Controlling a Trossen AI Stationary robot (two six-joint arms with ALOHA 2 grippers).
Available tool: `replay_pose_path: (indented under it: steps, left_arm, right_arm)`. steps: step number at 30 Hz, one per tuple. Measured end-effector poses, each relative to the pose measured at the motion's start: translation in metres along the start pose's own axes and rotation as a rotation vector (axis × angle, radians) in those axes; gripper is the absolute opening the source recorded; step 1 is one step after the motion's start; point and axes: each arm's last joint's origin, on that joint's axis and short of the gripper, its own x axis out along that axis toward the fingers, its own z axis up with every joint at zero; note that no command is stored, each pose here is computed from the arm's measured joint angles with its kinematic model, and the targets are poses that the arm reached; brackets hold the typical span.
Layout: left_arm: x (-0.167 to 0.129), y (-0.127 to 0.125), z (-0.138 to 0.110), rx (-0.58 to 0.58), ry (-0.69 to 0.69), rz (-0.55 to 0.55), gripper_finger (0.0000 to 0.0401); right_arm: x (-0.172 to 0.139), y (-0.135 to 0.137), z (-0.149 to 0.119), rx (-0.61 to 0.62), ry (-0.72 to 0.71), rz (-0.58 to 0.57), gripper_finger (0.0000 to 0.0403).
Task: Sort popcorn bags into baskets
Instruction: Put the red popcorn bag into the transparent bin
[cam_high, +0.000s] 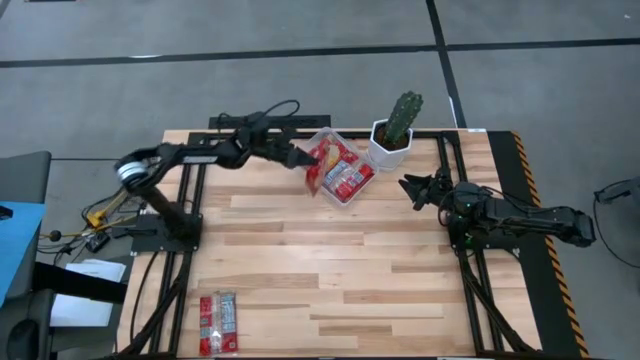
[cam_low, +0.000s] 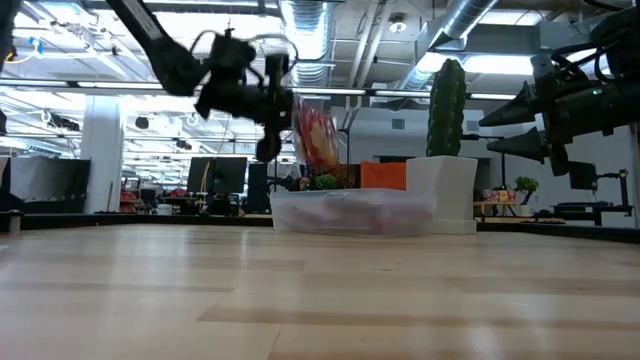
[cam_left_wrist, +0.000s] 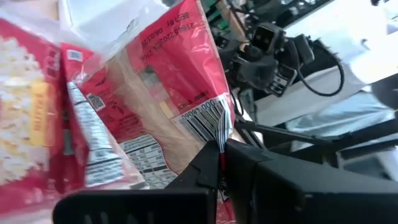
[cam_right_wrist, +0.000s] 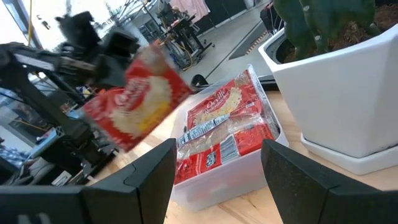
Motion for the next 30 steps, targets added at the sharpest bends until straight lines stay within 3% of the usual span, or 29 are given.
replay_pose_path:
  steps: [7, 16, 22, 30]
  left_arm:
    - [0.009, 0.053, 0.026, -0.065, 0.059, -0.092, 0.0]
    - [0.043, 0.056, 0.084, 0.058, 0.156, -0.226, 0.0]
    - [0.056, 0.068, 0.089, 0.076, 0.243, -0.217, 0.0]
    - [0.052, 0.076, 0.086, 0.165, 0.226, -0.19, 0.0]
  right_arm:
    - [0.0, 0.0, 0.0, -0.002, 0.0, 0.0, 0.026]
    - [0.0, 0.0, 0.0, 0.002, -0.001, -0.001, 0.026]
    - [0.0, 0.0, 0.0, 0.002, -0.001, -0.002, 0.026]
    - [0.0, 0.0, 0.0, 0.002, -0.002, -0.002, 0.026]
